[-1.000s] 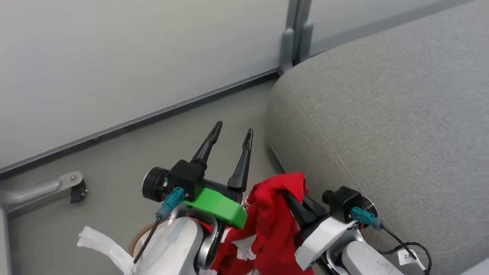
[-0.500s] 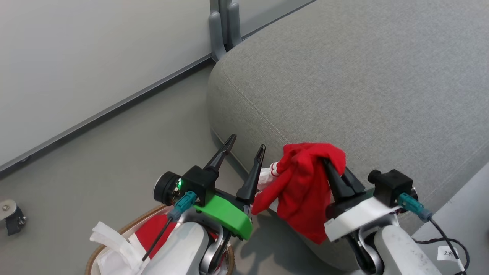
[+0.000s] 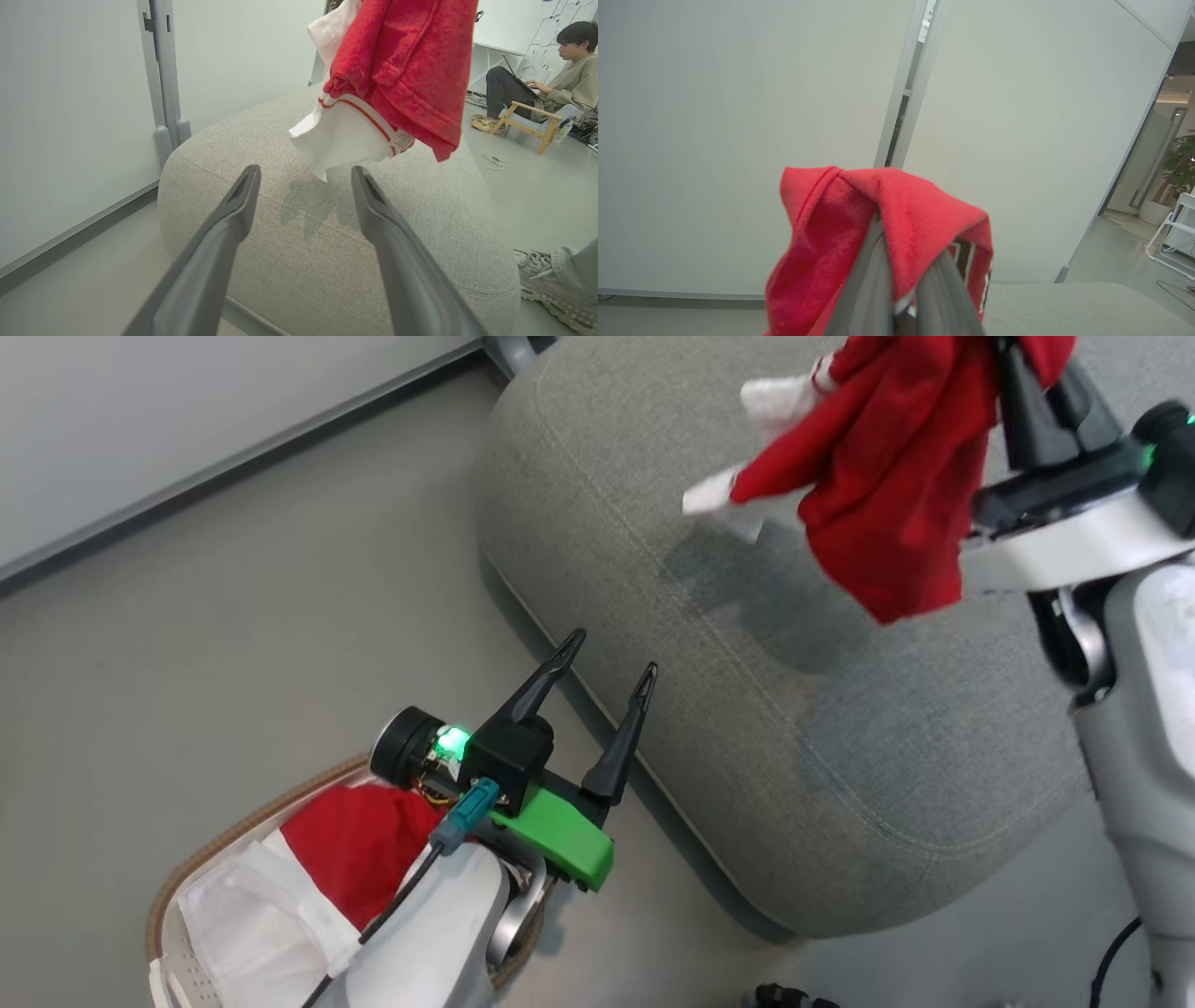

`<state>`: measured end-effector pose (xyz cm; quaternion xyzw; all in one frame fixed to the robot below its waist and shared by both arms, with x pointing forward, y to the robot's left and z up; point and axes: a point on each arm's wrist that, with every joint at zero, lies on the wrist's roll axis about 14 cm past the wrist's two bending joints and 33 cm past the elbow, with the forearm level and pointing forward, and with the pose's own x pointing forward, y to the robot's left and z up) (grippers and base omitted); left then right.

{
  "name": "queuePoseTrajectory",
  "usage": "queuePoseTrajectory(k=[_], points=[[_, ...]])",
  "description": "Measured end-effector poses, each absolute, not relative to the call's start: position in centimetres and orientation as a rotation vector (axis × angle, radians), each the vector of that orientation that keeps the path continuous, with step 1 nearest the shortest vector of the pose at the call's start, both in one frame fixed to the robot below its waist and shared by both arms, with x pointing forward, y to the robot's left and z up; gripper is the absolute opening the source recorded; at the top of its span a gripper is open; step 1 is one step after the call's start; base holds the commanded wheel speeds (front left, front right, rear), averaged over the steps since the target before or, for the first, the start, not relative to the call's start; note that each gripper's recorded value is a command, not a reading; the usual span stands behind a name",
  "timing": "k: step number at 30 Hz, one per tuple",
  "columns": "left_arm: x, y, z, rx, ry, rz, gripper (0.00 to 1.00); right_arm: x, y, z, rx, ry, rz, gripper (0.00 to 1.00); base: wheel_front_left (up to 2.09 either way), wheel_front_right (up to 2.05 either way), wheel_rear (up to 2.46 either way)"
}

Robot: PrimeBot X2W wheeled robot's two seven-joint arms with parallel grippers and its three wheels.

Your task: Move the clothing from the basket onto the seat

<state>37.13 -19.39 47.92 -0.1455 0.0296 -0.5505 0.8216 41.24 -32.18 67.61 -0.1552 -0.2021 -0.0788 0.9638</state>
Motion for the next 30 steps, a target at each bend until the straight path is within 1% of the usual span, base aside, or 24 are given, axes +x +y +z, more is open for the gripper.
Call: queuePoseTrajectory(k=[3,6,9,13,15,17,21,25,28,29,30], points=[[38.1,-19.4,46.8,-0.317,0.071,-1.172,1.0,43.8,-32.9,68.9,-0.391,-0.417,-0.153,0.0,0.0,0.0,0.0],[39.3,-19.3,45.7,-0.328,0.08,-1.167,1.0,46.3,-34.3,70.1,-0.386,-0.445,-0.181,0.0,0.0,0.0,0.0],[40.1,-19.2,44.7,-0.333,0.089,-1.166,1.0,48.7,-35.0,70.4,-0.45,-0.433,-0.176,0.0,0.0,0.0,0.0],[41.5,-18.7,42.6,-0.338,0.117,-1.144,1.0,52.0,-36.3,68.5,-0.488,-0.377,-0.187,0.0,0.0,0.0,0.0],[42.0,-18.3,41.4,-0.337,0.134,-1.135,1.0,53.4,-37.3,67.5,-0.479,-0.361,-0.214,0.0,0.0,0.0,0.0],[42.4,-17.8,40.4,-0.341,0.151,-1.121,1.0,54.6,-37.9,65.5,-0.486,-0.315,-0.223,0.0,0.0,0.0,0.0],[43.3,-16.6,38.4,-0.346,0.189,-1.08,1.0,56.2,-39.3,59.1,-0.466,-0.167,-0.245,0.0,0.0,0.0,0.0],[43.2,-15.4,36.6,-0.339,0.234,-1.055,1.0,55.9,-41.0,53.6,-0.407,-0.055,-0.296,0.0,0.0,0.0,0.0],[43.2,-14.5,35.7,-0.332,0.258,-1.035,1.0,54.5,-41.7,48.8,-0.381,0.06,-0.314,0.0,0.0,0.0,0.0],[43.3,-14.2,35.6,-0.33,0.263,-1.027,1.0,53.7,-41.9,47.3,-0.375,0.101,-0.321,0.08,0.0,0.0,0.0],[43.4,-14.0,35.7,-0.329,0.264,-1.02,1.0,53.0,-42.1,46.3,-0.364,0.127,-0.328,0.38,0.0,0.0,0.0]])
